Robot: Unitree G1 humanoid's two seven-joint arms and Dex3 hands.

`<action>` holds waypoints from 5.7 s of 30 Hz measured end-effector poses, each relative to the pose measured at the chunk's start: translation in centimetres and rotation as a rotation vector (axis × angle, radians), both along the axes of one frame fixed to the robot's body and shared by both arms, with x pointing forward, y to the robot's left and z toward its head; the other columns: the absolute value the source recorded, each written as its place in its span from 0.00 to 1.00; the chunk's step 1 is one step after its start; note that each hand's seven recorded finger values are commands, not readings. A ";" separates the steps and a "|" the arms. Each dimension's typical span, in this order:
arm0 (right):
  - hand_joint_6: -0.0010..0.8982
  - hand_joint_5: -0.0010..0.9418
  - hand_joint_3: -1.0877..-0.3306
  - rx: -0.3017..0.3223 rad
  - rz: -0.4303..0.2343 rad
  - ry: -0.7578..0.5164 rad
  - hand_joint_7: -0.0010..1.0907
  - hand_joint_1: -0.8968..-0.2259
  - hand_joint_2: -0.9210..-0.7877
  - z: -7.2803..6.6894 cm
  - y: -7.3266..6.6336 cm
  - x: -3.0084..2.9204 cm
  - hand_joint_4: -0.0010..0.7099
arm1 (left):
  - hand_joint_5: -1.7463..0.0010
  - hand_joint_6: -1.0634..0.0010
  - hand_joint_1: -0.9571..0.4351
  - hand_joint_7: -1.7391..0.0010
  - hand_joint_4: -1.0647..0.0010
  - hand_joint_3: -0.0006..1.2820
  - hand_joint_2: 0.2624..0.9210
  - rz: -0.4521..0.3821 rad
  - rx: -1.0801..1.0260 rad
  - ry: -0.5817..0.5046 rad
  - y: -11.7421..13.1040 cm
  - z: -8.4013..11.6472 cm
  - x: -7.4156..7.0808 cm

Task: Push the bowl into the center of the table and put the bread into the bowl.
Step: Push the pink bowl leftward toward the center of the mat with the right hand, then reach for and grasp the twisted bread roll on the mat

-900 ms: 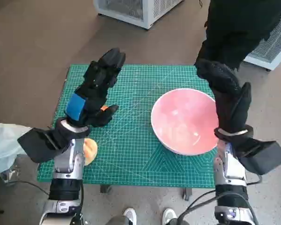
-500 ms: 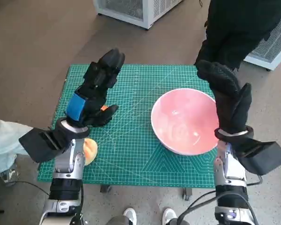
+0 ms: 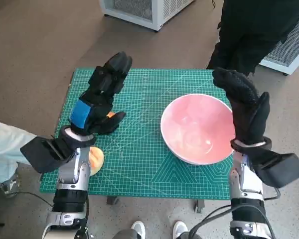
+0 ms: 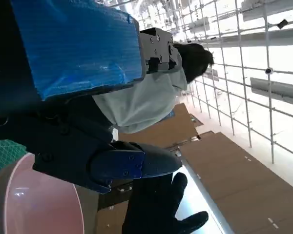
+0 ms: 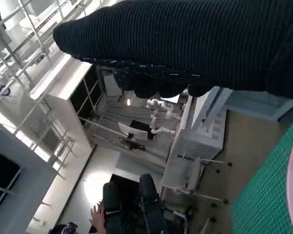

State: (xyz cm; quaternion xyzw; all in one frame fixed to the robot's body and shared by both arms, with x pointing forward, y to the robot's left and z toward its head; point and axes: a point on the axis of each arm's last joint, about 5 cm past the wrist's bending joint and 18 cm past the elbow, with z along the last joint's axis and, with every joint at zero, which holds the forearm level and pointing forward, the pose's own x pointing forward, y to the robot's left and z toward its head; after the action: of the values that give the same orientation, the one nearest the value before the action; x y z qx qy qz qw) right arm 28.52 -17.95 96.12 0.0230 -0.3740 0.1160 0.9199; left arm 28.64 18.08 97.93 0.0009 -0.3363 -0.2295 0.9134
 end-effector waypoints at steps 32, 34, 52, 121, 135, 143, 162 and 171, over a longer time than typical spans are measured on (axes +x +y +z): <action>0.14 0.00 0.31 0.125 -0.387 0.415 0.38 0.33 0.00 -7.5 -5.3 -1.05 0.30 | 0.99 1.00 0.16 0.77 0.88 0.30 1.00 0.023 0.017 0.004 -0.1 0.1 0.0; 0.16 0.00 0.31 0.146 -0.387 0.464 0.36 0.33 0.00 -7.9 -5.1 -1.02 0.30 | 0.99 1.00 0.16 0.77 0.88 0.30 1.00 0.023 0.019 0.004 -0.1 0.1 0.0; 0.26 0.01 0.36 0.367 -0.261 0.716 0.29 0.34 0.00 -9.2 -1.7 0.31 0.37 | 0.99 1.00 0.15 0.76 0.87 0.30 1.00 0.042 0.039 0.014 0.4 -0.1 -0.3; 0.30 0.00 0.27 0.206 0.001 0.795 0.21 0.40 0.00 -3.9 5.8 4.96 0.36 | 1.00 0.96 0.16 0.83 0.86 0.29 1.00 0.198 0.043 0.027 2.2 -1.5 -3.1; 0.29 0.00 0.34 0.070 0.009 0.323 0.21 0.29 0.00 0.6 3.5 5.72 0.34 | 1.00 0.93 0.14 0.84 0.86 0.30 1.00 0.178 0.052 -0.030 0.8 0.2 -1.9; 0.29 0.00 0.37 0.008 0.069 0.044 0.23 0.28 0.00 2.3 2.8 4.81 0.33 | 1.00 0.93 0.14 0.84 0.86 0.30 1.00 0.137 0.064 -0.059 0.1 1.1 -1.1; 0.17 0.01 0.40 -0.053 0.162 -0.143 0.44 0.24 0.00 3.4 2.5 3.03 0.33 | 1.00 0.99 0.14 0.75 0.86 0.29 1.00 0.052 0.111 -0.174 0.2 4.4 0.1; 0.15 0.00 0.40 -0.056 0.174 -0.157 0.46 0.24 0.00 4.1 2.9 2.57 0.32 | 1.00 1.00 0.14 0.75 0.86 0.27 1.00 0.070 0.200 -0.224 2.0 5.5 0.2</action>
State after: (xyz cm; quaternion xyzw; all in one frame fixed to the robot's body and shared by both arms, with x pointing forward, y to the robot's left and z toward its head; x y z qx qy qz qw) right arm 31.08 -15.10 100.17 0.0207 -0.4382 0.2071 0.8744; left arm 28.83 20.04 103.40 0.1289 -0.4113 -0.2285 0.8729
